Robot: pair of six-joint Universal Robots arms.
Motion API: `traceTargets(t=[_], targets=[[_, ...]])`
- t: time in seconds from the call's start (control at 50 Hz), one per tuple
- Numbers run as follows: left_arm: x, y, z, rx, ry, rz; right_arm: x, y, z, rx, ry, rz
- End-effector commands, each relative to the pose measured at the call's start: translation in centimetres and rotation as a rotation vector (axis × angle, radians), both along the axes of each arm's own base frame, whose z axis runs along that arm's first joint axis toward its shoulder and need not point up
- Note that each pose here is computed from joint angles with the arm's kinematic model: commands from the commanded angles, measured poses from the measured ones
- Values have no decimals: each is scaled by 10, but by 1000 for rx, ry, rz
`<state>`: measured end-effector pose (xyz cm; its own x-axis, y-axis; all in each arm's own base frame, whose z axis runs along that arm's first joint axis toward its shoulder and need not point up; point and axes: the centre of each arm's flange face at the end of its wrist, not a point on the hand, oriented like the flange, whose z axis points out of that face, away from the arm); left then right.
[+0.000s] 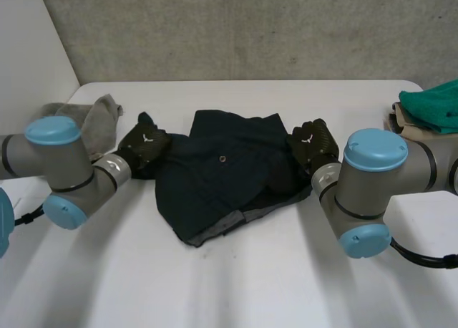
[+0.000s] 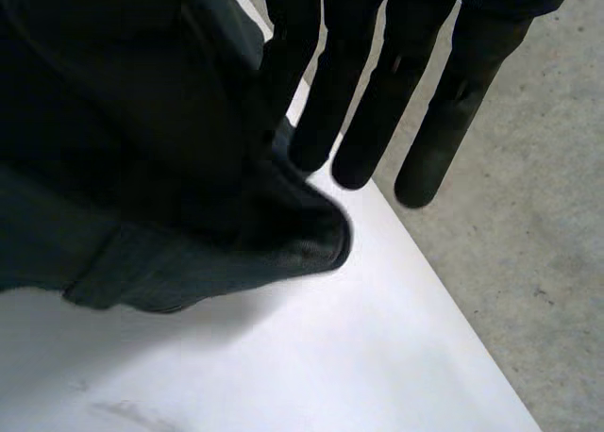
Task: Fold the laundry.
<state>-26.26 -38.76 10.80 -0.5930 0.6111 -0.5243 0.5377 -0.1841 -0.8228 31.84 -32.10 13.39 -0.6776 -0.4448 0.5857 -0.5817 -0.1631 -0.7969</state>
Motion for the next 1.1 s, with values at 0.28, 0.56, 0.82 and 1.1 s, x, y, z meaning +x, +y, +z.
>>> traceTargets(t=[0.28,0.56,0.82,1.1], targets=[[-5,146,215,-199,396,-43,-62,0,176,-225,-155,-112],[-76,189,82,209,239,-77,-42,-80,69,-77,-133,-79],[-78,188,115,175,244,-33,-55,-53,108,-132,-161,-115],[-23,211,131,178,276,85,-92,65,103,415,-139,-171]])
